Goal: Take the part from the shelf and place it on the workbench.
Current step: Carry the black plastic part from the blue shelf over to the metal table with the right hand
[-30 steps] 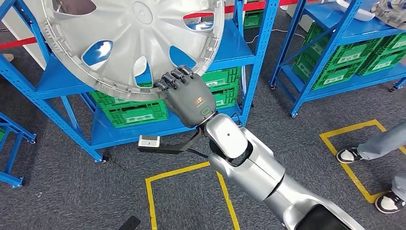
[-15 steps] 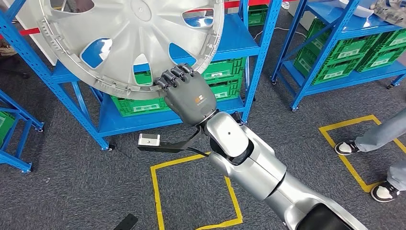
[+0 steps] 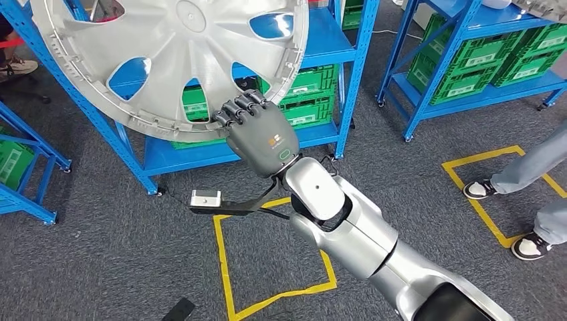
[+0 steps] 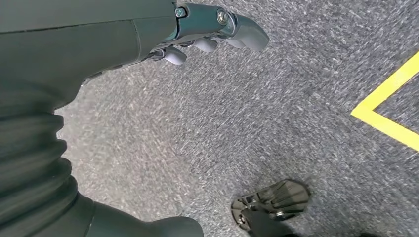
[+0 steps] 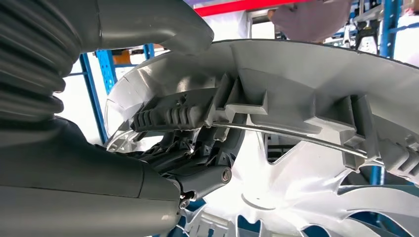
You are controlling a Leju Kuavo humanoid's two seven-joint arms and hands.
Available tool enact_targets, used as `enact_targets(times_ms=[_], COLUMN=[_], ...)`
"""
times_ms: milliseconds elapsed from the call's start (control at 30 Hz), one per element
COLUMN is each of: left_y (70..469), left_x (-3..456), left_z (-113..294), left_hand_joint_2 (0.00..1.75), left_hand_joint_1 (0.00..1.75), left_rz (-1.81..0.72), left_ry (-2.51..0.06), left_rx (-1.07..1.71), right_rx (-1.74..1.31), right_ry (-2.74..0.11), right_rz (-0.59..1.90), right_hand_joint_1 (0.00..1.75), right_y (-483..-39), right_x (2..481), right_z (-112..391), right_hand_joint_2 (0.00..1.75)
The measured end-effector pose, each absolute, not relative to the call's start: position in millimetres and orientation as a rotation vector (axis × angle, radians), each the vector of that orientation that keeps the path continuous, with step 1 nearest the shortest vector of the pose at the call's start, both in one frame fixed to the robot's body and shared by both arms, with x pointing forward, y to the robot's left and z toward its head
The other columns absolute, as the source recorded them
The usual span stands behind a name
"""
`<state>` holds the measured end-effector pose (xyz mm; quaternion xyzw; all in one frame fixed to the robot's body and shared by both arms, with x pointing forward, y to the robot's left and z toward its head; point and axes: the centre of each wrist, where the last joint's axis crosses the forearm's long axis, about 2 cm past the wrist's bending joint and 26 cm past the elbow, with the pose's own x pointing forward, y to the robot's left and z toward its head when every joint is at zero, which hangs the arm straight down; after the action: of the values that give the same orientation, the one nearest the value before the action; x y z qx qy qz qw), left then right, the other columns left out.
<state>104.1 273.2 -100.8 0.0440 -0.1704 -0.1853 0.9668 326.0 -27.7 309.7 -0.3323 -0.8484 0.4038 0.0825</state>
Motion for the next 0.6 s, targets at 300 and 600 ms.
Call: enact_targets(times_ms=[300, 600], left_y=[272.9, 272.9], left_x=[103.5, 104.6], left_z=[-100.9, -100.7], left_hand_joint_2=[1.75, 1.75], left_hand_joint_1=[0.00, 0.00], left_rz=[-0.373, -0.376], left_ry=[-0.345, -0.346], left_rx=[0.090, 0.091], right_rx=[-0.990, -1.010], right_ry=[-2.538, -2.545], right_rz=[1.222, 1.237], right_hand_joint_1=[1.75, 1.75], right_y=[-25.7, -23.2], right_x=[324.2, 324.4], right_z=[308.4, 311.5], right_hand_joint_2=[1.75, 1.75])
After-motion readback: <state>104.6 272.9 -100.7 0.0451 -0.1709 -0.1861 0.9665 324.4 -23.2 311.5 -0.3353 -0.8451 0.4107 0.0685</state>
